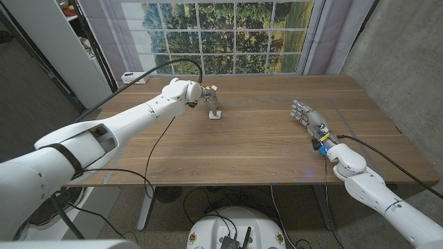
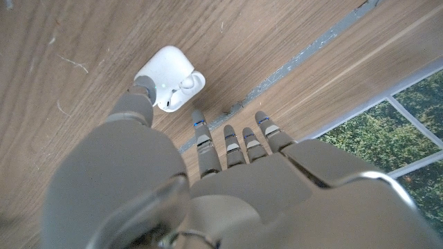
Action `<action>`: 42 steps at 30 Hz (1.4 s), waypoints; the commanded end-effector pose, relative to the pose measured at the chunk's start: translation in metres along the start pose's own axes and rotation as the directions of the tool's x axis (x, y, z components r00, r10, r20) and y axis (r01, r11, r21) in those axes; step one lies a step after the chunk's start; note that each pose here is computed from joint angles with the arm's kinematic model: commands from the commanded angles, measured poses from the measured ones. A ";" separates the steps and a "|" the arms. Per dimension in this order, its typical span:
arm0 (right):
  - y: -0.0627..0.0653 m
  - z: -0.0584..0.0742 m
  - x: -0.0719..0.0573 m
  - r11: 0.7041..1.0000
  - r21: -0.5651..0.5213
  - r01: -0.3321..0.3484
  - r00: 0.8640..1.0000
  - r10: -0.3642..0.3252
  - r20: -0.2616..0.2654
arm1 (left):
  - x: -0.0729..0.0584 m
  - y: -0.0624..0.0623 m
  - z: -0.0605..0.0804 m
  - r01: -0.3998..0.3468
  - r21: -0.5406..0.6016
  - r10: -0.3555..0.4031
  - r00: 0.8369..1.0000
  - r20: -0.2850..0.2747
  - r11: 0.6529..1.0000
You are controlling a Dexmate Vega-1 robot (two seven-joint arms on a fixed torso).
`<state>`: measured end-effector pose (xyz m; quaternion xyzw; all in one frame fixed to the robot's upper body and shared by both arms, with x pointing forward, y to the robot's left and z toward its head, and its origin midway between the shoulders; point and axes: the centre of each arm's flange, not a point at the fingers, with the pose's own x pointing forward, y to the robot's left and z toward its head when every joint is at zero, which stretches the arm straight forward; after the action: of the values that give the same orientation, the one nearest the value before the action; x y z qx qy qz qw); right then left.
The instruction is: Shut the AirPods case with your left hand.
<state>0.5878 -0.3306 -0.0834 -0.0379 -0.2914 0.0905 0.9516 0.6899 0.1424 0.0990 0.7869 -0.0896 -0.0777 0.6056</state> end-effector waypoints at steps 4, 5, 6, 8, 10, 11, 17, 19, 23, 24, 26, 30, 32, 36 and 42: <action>-0.009 -0.003 -0.009 1.000 0.008 0.028 1.000 -0.028 -0.003 | 0.015 0.003 0.011 0.033 0.004 -0.033 0.999 0.018 0.999; -0.009 -0.003 -0.010 0.999 0.011 0.032 0.999 -0.032 -0.004 | 0.015 0.003 0.012 0.035 0.005 -0.035 0.999 0.019 0.999; -0.010 -0.003 -0.010 0.999 0.009 0.033 0.999 -0.033 -0.004 | 0.015 0.003 0.012 0.037 0.007 -0.037 0.999 0.021 0.999; -0.012 -0.003 -0.011 0.999 0.010 0.037 0.999 -0.037 -0.005 | 0.015 0.003 0.012 0.041 0.009 -0.042 0.999 0.016 0.999; -0.012 -0.004 -0.012 0.999 0.010 0.039 0.999 -0.039 -0.006 | 0.014 0.003 0.012 0.043 0.013 -0.044 0.999 0.016 0.999; -0.013 -0.004 -0.013 0.999 0.013 0.043 0.999 -0.043 -0.008 | 0.014 0.002 0.012 0.045 0.014 -0.045 0.999 0.014 0.999; -0.014 -0.007 -0.014 0.998 0.021 0.051 0.999 -0.051 -0.013 | 0.015 -0.002 0.009 0.050 0.012 -0.050 0.999 -0.008 0.999; -0.014 -0.008 -0.013 0.998 0.021 0.051 0.999 -0.051 -0.013 | 0.014 -0.003 0.009 0.048 0.014 -0.047 0.999 -0.008 0.999; -0.014 -0.008 -0.013 0.999 0.021 0.050 0.999 -0.050 -0.009 | 0.014 -0.004 0.008 0.042 0.018 -0.042 0.999 -0.018 0.999; -0.013 -0.008 -0.012 0.998 0.023 0.052 0.999 -0.052 -0.009 | 0.013 -0.004 0.008 0.040 0.021 -0.039 0.999 -0.016 0.999; -0.013 -0.008 -0.013 0.998 0.024 0.054 0.999 -0.054 -0.009 | 0.012 -0.005 0.007 0.029 0.021 -0.028 0.999 -0.017 0.999; -0.013 -0.010 -0.014 0.998 0.026 0.054 0.998 -0.054 -0.011 | 0.010 -0.009 0.008 0.010 0.019 -0.010 1.000 -0.018 1.000; -0.012 -0.010 -0.014 0.998 0.029 0.058 0.998 -0.057 -0.013 | 0.008 -0.011 0.008 -0.001 0.016 0.001 1.000 -0.018 1.000; -0.012 -0.011 -0.016 0.998 0.031 0.058 0.998 -0.058 -0.013 | 0.003 -0.014 0.008 -0.041 0.008 0.041 0.999 -0.008 0.999; -0.010 -0.012 -0.015 0.998 0.031 0.054 0.999 -0.053 -0.010 | -0.005 -0.020 0.006 -0.113 -0.013 0.113 0.994 0.005 0.993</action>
<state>0.5836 -0.3452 -0.0980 -0.0173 -0.2856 0.0686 0.9557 0.6954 0.1355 0.0889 0.7898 -0.0947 -0.0658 0.6024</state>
